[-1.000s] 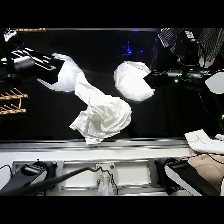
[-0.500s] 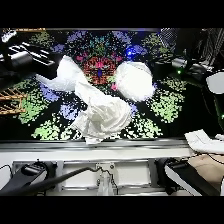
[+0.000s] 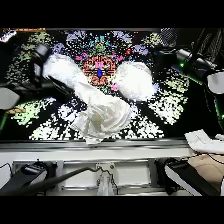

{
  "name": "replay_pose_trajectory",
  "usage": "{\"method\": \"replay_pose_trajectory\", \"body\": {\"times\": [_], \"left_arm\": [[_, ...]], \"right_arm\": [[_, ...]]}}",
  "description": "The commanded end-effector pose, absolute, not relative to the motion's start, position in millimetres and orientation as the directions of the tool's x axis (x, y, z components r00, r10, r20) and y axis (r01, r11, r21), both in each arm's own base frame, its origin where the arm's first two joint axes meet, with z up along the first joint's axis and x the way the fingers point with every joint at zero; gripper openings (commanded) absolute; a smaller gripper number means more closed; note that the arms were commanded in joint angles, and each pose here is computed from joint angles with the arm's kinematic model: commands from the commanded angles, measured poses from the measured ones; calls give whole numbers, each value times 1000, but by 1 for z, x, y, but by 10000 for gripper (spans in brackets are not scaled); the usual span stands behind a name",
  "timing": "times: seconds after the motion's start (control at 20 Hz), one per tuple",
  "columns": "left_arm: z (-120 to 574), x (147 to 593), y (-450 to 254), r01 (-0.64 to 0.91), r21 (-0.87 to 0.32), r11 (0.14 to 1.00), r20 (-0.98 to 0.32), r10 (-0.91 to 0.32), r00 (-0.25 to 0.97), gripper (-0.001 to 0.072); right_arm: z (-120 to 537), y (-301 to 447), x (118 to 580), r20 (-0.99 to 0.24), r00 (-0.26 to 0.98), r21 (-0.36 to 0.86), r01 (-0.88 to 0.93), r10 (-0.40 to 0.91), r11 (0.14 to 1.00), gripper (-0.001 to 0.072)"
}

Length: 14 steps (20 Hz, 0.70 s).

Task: Fold the clothes and pants, and hang the long-sleeved shirts on hangers.

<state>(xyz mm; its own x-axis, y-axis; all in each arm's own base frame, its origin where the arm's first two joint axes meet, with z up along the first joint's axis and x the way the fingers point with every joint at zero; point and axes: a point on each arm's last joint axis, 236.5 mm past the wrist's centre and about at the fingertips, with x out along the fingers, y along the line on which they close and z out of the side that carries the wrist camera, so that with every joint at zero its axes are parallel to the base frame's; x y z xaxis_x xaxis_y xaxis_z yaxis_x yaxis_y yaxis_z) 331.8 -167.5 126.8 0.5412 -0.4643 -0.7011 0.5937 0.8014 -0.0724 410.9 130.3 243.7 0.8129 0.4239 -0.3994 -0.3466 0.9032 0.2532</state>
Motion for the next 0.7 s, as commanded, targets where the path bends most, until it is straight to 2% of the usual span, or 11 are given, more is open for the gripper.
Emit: {"method": "replay_pose_trajectory", "body": {"times": [0.0, 0.15, 0.25, 0.4, 0.55, 0.65], "left_arm": [[67, 320, -182, 587, -185, 788, -701, -525, 484, 373], [51, 317, -202, 632, -248, 734, -654, -608, 450, 385], [48, 319, -219, 581, -383, 718, -617, -667, 418, 385], [33, 324, -239, 482, -553, 680, -580, -729, 363, 385], [13, 329, -247, 438, -609, 661, -577, -748, 327, 385], [4, 333, -253, 415, -644, 643, -561, -766, 316, 385]], "right_arm": [[211, 146, 382, -536, 689, 308, -379, 488, 873, 586], [167, 153, 341, -691, 507, 337, -405, 515, 850, 586], [144, 154, 323, -741, 422, 372, -388, 522, 843, 567], [122, 168, 307, -742, 342, 465, -355, 576, 811, 567], [110, 182, 295, -719, 284, 548, -328, 634, 769, 567], [101, 191, 286, -727, 252, 551, -341, 639, 762, 567]]}}
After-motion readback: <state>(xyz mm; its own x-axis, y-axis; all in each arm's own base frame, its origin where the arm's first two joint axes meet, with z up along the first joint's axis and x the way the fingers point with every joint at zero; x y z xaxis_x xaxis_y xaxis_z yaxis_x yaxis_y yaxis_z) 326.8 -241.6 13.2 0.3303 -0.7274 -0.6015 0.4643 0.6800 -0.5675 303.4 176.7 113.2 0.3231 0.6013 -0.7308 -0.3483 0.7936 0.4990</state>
